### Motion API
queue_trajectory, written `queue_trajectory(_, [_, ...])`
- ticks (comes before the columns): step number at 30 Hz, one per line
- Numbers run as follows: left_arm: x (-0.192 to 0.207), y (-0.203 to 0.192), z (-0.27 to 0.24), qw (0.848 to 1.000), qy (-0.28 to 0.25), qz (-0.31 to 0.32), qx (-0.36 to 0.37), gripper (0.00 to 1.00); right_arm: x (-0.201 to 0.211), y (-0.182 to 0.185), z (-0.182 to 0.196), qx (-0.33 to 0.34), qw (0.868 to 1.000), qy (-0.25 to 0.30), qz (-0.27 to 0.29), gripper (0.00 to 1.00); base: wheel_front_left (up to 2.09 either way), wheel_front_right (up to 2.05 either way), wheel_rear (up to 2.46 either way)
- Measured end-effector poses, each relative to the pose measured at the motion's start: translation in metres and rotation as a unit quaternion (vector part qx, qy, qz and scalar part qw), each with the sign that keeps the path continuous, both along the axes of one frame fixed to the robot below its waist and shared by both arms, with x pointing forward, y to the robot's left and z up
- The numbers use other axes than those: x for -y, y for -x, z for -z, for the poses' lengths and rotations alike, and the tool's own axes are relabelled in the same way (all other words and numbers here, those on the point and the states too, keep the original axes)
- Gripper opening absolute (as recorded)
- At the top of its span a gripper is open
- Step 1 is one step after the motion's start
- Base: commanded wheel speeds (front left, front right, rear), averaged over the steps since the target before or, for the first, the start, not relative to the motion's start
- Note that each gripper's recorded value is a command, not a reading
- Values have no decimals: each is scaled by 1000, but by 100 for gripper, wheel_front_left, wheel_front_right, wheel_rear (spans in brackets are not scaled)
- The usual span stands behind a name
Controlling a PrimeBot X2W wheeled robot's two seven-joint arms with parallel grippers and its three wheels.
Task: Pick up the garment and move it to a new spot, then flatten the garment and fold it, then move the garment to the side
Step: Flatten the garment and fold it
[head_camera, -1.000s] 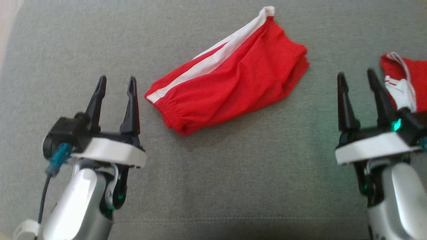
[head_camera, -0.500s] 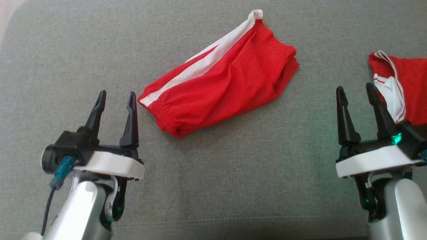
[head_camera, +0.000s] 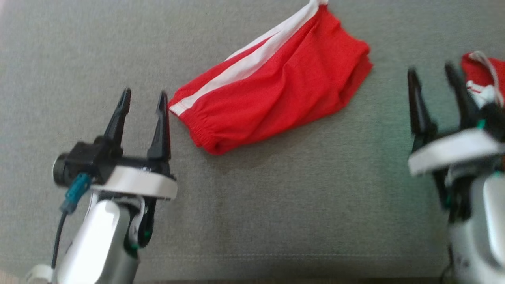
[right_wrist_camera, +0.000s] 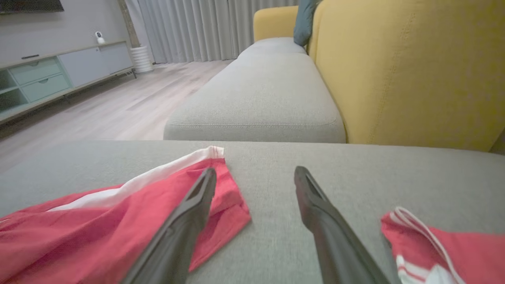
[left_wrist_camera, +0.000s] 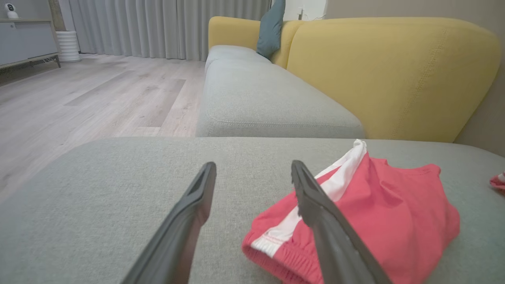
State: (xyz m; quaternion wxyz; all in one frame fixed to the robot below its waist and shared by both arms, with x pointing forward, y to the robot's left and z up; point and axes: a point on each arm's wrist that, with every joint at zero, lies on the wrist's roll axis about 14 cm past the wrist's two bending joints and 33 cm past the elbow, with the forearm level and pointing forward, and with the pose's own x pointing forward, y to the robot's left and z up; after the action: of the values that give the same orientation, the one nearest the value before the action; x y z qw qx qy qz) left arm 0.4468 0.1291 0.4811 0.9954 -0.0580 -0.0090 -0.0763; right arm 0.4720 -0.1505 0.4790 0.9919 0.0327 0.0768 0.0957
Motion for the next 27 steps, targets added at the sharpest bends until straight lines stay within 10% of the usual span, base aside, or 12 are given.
queue_trajectory(8, [-2,-21,5,1000,6,-2,4,100,-38,-64,38,-87,993,33,-66,100,0,0,0])
queue_trajectory(19, [-15,-22,17,1000,-3,-19,-10,100,-35,-56,111,-251,964,55,-67,100,0,0,0])
queue_trajectory(20, [-14,-22,17,1000,-3,-17,-8,100,-35,-55,111,-256,963,53,-67,92,0,0,0])
queue_trajectory(21, [-13,-22,16,1000,-3,-17,-7,100,-37,-55,110,-259,962,49,-67,47,0,0,0])
queue_trajectory(23, [-13,-23,15,1000,-1,-17,-5,100,-39,-52,110,-268,960,42,-68,0,0,0,0])
queue_trajectory(27, [-10,-24,11,1000,-1,-13,0,100,-43,-47,106,-271,960,22,-67,0,0,0,0])
